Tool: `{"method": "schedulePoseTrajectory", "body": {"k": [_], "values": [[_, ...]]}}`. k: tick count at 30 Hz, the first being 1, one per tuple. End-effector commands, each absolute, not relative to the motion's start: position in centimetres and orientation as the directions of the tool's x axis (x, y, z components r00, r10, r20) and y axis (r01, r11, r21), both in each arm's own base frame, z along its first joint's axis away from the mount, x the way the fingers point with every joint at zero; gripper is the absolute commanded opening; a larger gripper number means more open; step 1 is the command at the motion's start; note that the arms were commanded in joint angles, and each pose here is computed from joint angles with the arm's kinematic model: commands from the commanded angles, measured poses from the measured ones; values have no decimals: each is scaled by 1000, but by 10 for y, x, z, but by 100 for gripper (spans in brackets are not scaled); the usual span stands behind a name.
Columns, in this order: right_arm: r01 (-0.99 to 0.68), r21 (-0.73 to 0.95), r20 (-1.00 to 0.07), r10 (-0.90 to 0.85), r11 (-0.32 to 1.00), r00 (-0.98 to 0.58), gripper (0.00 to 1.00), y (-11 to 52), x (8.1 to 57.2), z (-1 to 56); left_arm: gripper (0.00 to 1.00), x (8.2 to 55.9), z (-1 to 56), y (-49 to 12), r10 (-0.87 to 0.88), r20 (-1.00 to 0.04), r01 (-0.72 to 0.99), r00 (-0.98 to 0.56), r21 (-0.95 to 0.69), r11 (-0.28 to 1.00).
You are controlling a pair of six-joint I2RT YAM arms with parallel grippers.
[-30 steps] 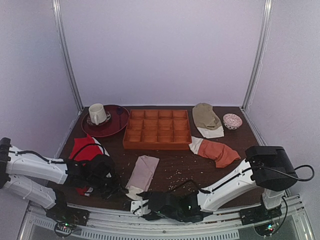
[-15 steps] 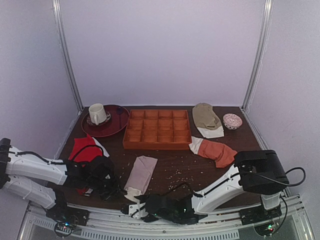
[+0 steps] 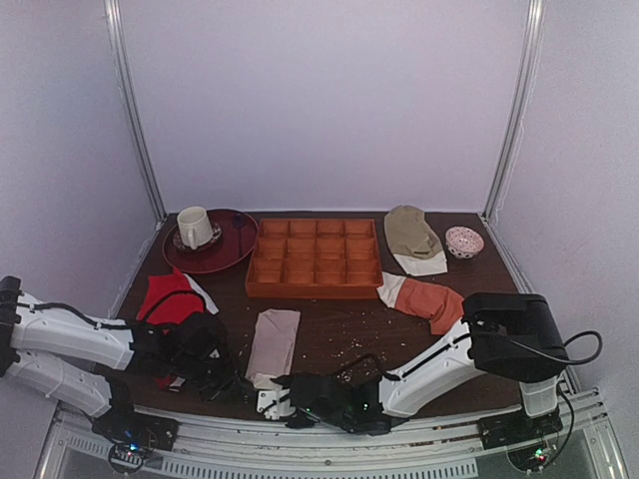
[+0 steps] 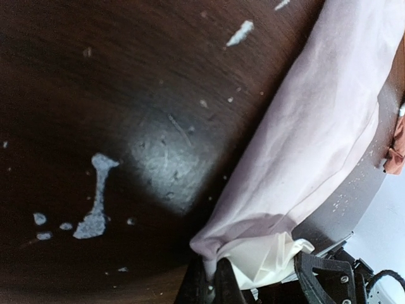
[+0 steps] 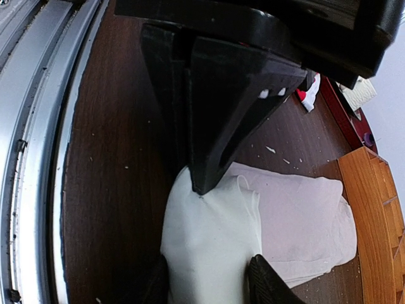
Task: Roll the underwear
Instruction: Roll the underwear at the center of the board.
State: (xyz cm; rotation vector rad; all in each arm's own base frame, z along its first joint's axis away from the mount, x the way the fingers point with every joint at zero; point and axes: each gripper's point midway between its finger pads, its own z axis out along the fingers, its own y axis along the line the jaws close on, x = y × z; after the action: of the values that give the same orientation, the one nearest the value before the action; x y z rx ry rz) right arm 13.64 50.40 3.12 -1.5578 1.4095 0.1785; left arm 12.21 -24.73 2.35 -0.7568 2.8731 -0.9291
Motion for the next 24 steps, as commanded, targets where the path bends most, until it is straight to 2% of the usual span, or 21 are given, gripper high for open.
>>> {"method": "schedulePoseTrajectory", "body": {"k": [1, 10, 16, 24], "values": [[-826, -552, -612, -729, 115, 307, 43, 493, 135, 2, 0, 121, 26, -249, -460, 131, -446, -878, -575, 686], [-768, -628, -609, -695, 129, 381, 46, 495, 127, 27, 0, 119, 21, -251, -457, 147, -453, -877, -568, 687], [-786, -608, -632, -668, 111, 394, 45, 499, 113, 41, 0, 119, 21, -251, -465, 150, -460, -873, -572, 679], [-839, -537, -651, -676, 88, 345, 43, 500, 109, 28, 0, 120, 23, -252, -466, 149, -459, -872, -579, 674]]}}
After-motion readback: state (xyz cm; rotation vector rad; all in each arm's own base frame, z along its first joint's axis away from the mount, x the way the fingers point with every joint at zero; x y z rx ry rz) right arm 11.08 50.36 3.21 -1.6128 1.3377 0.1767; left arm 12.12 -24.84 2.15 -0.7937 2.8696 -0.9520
